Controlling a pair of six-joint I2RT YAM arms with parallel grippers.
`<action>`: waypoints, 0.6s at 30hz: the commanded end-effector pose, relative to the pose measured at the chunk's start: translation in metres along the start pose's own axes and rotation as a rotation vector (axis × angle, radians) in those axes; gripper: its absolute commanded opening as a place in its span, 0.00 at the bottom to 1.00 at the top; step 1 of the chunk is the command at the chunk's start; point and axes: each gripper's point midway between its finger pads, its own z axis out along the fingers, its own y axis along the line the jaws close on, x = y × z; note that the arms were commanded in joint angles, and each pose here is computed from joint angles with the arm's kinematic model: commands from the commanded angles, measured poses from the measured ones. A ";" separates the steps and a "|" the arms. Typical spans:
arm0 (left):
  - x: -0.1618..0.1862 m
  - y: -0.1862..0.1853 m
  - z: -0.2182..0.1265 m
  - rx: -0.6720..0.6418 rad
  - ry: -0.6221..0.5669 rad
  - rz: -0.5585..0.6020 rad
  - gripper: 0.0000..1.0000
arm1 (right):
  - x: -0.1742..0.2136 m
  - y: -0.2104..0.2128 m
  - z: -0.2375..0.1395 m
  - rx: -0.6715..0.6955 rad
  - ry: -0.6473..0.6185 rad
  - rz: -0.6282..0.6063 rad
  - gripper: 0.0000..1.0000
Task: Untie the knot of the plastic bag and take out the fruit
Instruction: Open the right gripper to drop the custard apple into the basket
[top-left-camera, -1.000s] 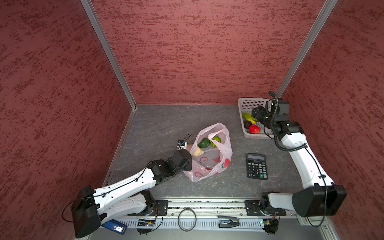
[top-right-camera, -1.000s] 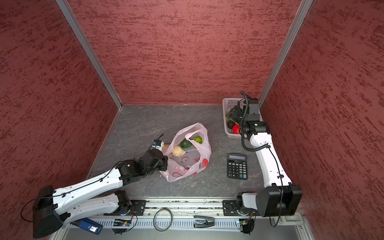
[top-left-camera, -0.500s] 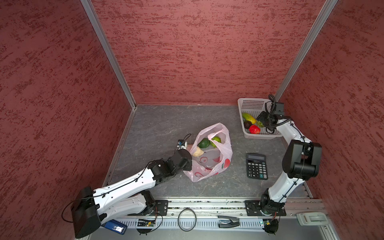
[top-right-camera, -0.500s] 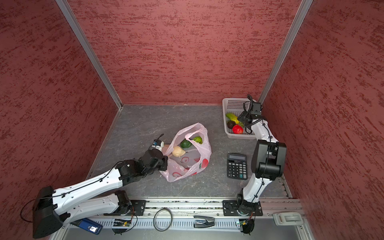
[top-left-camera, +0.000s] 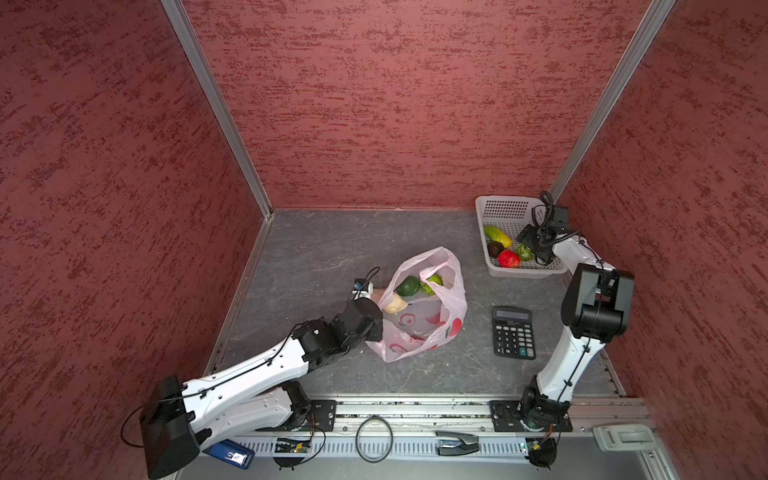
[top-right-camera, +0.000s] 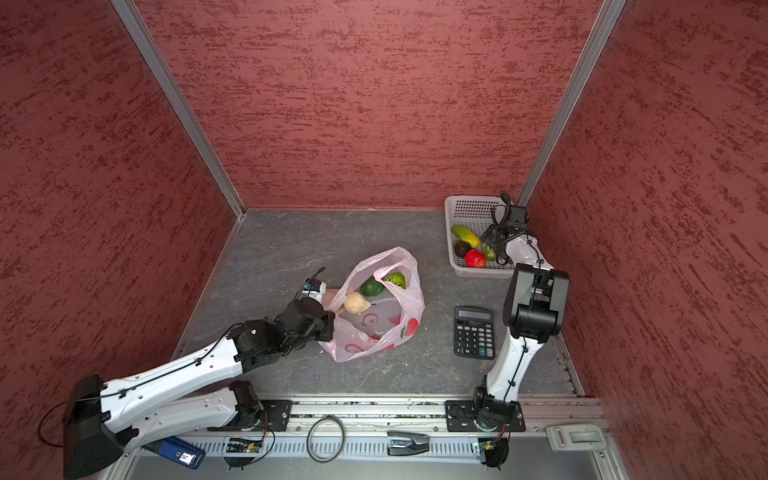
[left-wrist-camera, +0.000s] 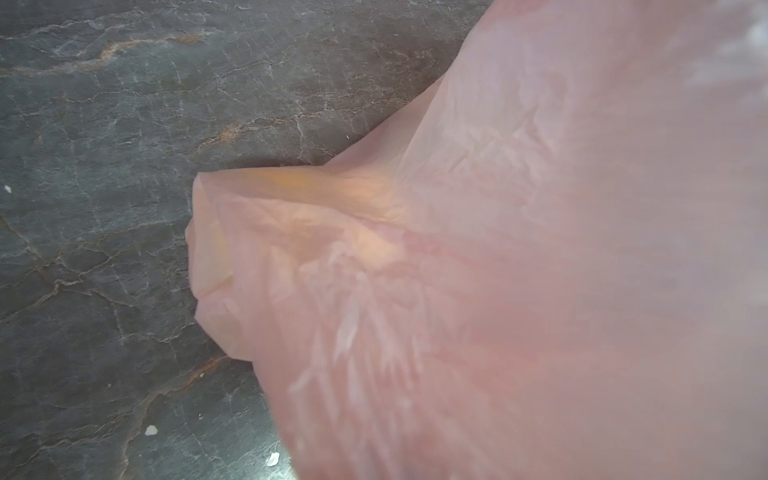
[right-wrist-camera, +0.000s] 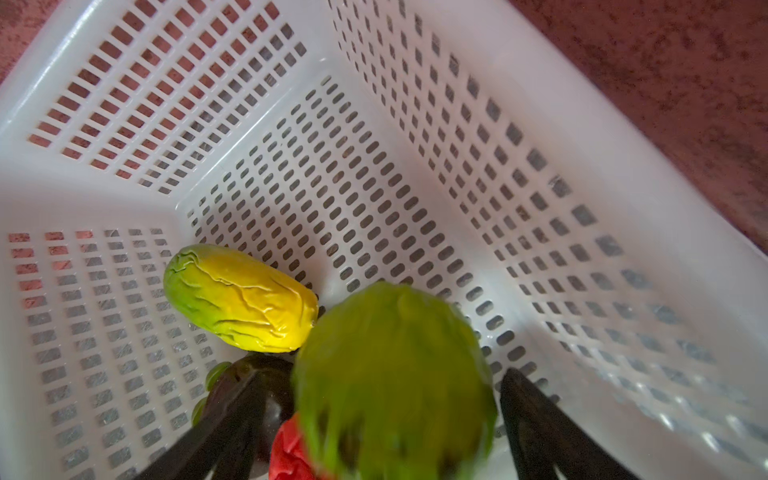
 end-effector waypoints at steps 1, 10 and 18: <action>-0.013 -0.002 -0.006 0.002 -0.039 -0.005 0.00 | -0.010 -0.001 -0.011 0.017 -0.031 -0.012 0.93; -0.013 -0.003 -0.007 0.005 -0.038 -0.004 0.00 | -0.014 0.009 -0.038 -0.025 -0.059 -0.030 0.95; -0.015 -0.003 -0.008 0.006 -0.048 -0.001 0.00 | 0.011 0.045 -0.094 -0.152 -0.045 -0.098 0.95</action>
